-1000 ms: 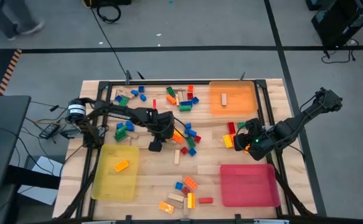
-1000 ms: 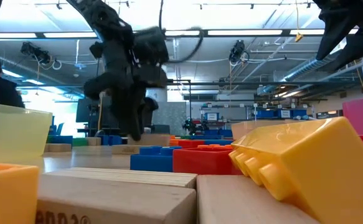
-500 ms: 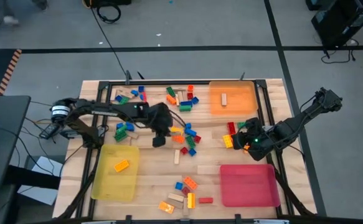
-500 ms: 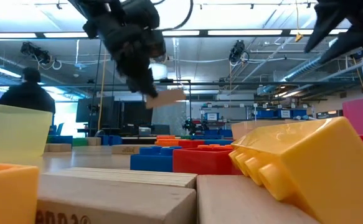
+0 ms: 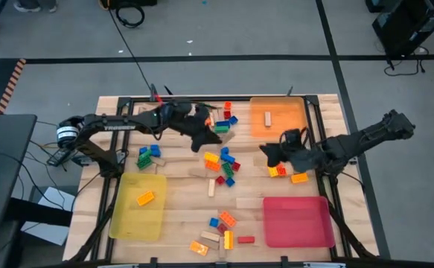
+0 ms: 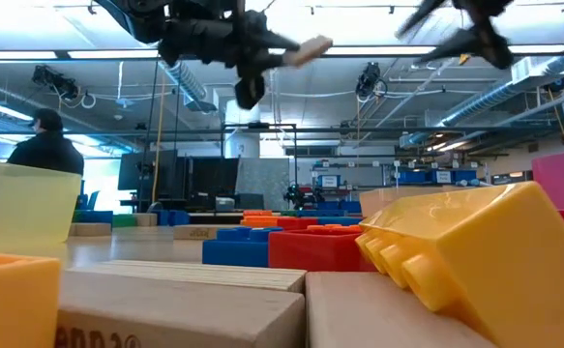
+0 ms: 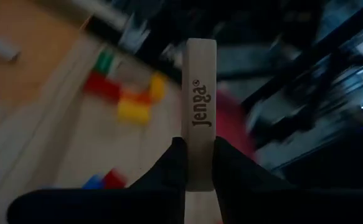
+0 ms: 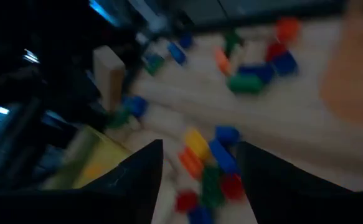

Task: Sort blocks by size
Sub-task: Put the brown block into the orange bin

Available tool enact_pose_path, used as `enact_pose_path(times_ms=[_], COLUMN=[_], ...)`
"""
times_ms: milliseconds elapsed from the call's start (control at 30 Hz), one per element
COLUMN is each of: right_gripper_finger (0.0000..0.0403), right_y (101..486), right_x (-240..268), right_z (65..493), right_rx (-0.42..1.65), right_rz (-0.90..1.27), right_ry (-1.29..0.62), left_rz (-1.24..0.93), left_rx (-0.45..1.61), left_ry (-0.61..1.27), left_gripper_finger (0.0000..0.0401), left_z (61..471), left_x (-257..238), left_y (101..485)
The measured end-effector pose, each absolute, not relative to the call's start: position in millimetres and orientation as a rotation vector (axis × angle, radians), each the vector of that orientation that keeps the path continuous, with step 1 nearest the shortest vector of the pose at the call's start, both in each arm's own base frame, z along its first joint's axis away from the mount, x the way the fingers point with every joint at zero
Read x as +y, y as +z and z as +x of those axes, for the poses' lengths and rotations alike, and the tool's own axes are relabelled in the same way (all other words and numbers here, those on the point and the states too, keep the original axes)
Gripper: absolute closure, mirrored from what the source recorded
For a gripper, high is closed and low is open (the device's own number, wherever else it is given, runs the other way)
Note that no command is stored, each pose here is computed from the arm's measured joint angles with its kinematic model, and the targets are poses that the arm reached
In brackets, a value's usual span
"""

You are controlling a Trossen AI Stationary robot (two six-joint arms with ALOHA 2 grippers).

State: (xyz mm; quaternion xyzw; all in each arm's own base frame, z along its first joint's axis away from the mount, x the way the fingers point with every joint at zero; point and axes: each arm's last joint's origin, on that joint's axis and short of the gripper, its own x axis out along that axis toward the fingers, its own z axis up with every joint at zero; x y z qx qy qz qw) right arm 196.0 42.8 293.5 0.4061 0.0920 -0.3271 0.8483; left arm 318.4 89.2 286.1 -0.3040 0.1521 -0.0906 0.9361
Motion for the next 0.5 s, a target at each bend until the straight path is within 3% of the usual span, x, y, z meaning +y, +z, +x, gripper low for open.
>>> enact_pose_path(times_ms=[267,500], right_gripper_finger=[0.0133,0.0126], right_y=[324.2,313.7], right_x=[15.1,-6.1], right_z=[226.1,265.5], right_rx=[-0.047,-0.106], right_rz=[0.708,0.701], right_ry=[-0.567,-0.474], left_rz=[-0.712,-0.745], left_rx=[0.165,0.122], left_ry=[-0.198,-0.168], left_gripper_finger=[0.0339,0.0339], left_z=[319.1,315.0], left_x=[97.7,111.3], left_y=[302.5,305.8])
